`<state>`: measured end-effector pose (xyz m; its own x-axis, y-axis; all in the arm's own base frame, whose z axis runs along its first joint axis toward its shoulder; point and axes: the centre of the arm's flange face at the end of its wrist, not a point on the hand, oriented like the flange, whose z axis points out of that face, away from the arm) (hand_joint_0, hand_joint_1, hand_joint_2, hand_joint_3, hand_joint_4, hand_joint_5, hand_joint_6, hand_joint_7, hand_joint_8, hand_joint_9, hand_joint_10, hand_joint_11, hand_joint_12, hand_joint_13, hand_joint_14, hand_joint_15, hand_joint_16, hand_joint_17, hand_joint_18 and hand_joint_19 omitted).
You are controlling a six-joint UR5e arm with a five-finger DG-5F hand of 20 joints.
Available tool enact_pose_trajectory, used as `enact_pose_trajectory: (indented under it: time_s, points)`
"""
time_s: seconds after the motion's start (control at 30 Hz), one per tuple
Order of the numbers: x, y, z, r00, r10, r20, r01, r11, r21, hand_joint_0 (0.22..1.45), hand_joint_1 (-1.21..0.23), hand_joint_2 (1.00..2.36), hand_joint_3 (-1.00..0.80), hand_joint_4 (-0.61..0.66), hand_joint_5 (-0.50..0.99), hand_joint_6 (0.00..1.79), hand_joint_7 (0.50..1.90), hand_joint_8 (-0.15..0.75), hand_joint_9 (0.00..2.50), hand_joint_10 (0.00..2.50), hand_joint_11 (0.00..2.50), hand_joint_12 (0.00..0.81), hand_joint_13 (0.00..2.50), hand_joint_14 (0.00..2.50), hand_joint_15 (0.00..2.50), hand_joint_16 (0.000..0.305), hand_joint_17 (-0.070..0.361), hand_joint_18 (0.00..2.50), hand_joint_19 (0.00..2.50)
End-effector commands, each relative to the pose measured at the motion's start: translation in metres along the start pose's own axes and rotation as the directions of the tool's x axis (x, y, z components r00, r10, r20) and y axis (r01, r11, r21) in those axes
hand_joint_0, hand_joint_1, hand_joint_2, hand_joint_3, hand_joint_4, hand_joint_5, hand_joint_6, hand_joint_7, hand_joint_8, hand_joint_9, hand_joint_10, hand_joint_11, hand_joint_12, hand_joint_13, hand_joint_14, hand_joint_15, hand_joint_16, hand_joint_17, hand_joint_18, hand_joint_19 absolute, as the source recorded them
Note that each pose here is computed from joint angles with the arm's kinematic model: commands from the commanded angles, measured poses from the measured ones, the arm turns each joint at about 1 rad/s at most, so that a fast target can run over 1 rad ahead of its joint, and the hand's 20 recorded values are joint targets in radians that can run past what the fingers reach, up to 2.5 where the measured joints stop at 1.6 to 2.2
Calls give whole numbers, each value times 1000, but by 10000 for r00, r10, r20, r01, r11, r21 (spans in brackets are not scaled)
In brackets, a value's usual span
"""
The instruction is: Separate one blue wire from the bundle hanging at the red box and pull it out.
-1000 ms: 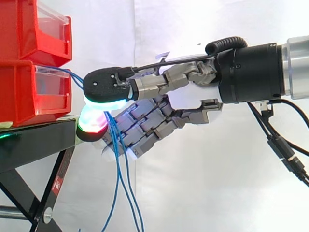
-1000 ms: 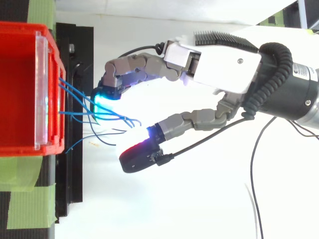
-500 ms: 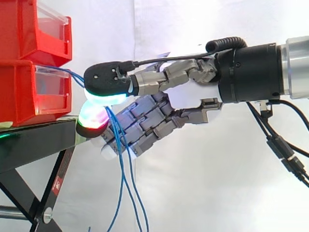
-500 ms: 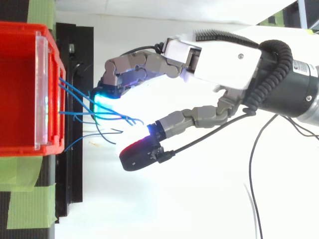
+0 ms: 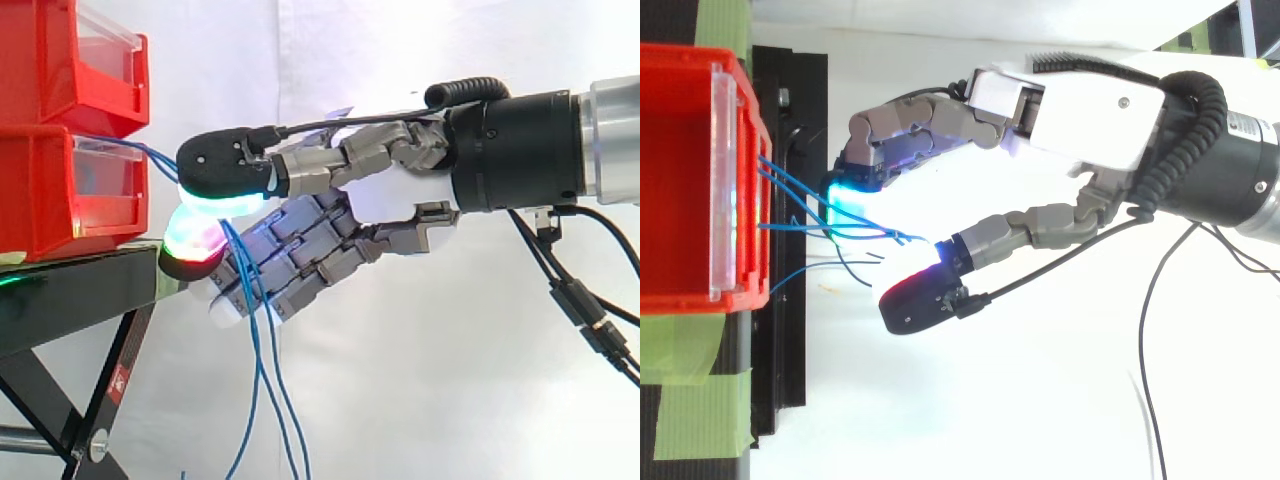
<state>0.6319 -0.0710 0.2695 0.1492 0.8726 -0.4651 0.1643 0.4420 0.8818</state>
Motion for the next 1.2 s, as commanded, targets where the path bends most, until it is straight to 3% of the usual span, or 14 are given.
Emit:
enact_pose_trajectory:
  time_s: [0.0, 0.77, 1.17]
  points:
    - [-2, -1, 0, 10000, 3, 24, -4, 10000, 11, 632, -734, 1007, -421, 222, -133, 588, 1097, 328, 708, 10, 363, 418, 669, 15, 388, 52, 117, 638, 356]
    - [-7, 3, 2, 10000, 46, -85, -48, 9999, -151, 637, -736, 1008, -414, 213, -141, 642, 1024, 327, 726, 11, 387, 421, 698, 13, 403, 52, 116, 654, 355]
    - [-7, 3, 2, 10000, 41, -91, -42, 9999, -138, 640, -757, 1014, -318, 189, -166, 765, 846, 330, 733, 11, 406, 423, 711, 14, 411, 52, 117, 665, 362]
